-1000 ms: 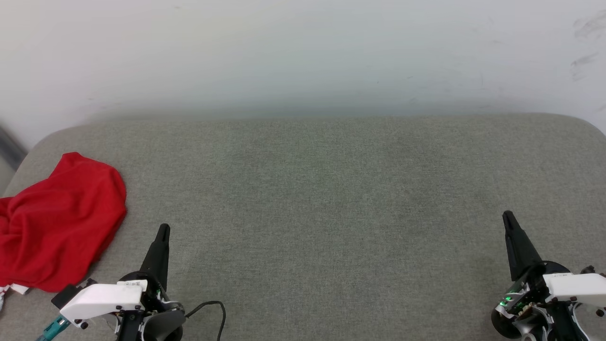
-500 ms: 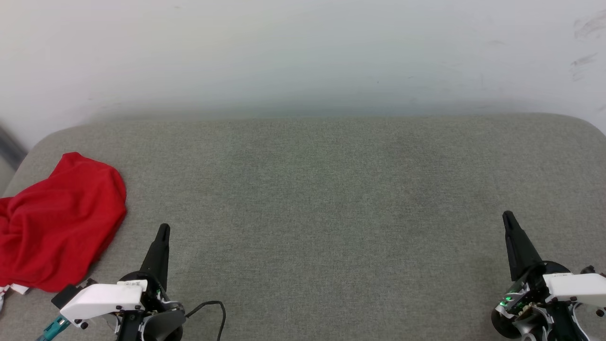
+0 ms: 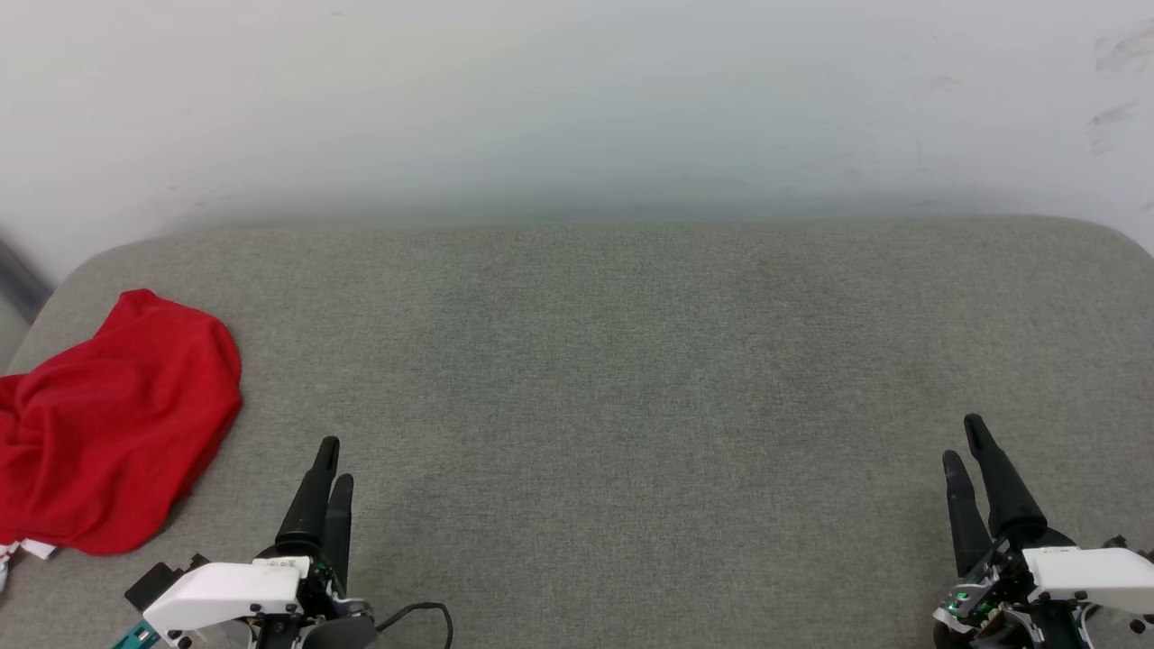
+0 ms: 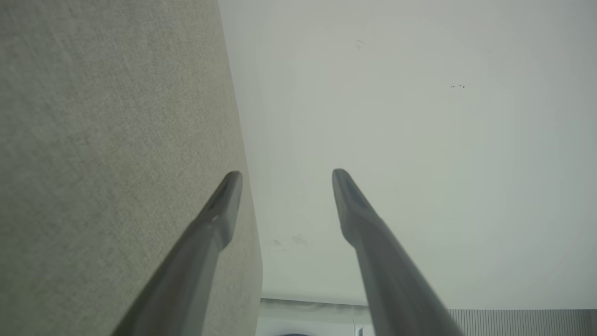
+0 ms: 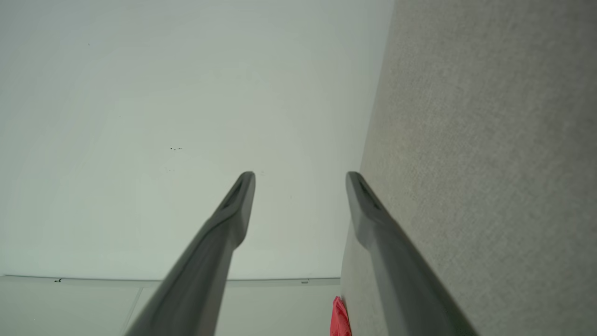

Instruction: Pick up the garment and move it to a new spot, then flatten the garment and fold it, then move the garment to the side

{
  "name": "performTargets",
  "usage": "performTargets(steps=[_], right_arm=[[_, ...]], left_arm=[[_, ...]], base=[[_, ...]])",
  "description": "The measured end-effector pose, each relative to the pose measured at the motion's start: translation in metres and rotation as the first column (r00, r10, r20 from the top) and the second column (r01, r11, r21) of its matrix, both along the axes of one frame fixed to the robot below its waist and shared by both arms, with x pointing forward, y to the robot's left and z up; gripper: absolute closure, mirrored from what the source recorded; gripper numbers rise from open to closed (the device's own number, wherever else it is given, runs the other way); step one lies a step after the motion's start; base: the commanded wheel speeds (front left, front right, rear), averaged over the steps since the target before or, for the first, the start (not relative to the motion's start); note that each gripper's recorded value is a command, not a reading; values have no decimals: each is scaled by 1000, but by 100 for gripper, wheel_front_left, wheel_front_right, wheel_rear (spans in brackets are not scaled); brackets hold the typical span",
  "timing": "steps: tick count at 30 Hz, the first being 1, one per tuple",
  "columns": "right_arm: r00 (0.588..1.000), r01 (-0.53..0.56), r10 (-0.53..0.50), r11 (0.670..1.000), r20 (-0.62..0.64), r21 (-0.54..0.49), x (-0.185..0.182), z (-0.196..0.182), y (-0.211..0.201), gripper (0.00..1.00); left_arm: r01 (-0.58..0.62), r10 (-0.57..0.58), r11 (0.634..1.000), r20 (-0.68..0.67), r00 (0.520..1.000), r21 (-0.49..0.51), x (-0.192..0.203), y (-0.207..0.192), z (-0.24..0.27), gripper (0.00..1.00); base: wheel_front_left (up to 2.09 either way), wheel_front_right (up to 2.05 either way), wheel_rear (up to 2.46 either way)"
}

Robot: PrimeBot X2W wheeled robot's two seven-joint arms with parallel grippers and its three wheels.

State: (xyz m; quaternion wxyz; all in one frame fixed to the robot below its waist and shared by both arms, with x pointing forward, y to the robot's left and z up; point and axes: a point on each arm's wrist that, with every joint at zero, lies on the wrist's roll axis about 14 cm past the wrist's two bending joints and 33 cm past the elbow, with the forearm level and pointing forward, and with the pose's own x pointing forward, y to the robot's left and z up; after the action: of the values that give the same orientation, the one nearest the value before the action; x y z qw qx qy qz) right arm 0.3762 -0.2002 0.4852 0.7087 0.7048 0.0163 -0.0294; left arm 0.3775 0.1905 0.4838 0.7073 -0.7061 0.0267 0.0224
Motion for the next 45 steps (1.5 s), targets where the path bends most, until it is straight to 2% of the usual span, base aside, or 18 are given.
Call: performTargets(steps=[7,14,20,24,30,31,32,45], right_arm=[[1000,15,-14,999,14,-51,0,5,-1,0],[999,20,-15,989,36,-145,1,13,1,0],[999,24,-13,966,41,-258,2,15,0,0],[998,23,-2,931,56,-365,3,21,2,0],[997,17,27,839,73,-544,5,29,7,0],[996,14,46,781,80,-625,6,32,11,0],[995,15,51,762,83,-648,6,34,12,0],[992,-24,116,549,47,-835,4,32,23,0]], left_arm=[[5,-6,999,24,1000,36,1,-7,8,0],[15,-20,994,49,999,104,3,-14,16,0],[27,-45,977,80,996,212,4,-22,26,0],[25,-59,951,99,993,309,5,-24,32,0],[13,-80,888,126,989,460,7,-27,41,0],[3,-84,850,130,988,527,7,-26,43,0],[1,-88,834,130,988,551,7,-27,43,0],[-14,-114,641,112,987,768,4,-26,39,0]], base=[[0,0,0],[0,0,0],[0,0,0],[0,0,0],[0,0,0],[0,0,0],[0,0,0],[0,0,0]])
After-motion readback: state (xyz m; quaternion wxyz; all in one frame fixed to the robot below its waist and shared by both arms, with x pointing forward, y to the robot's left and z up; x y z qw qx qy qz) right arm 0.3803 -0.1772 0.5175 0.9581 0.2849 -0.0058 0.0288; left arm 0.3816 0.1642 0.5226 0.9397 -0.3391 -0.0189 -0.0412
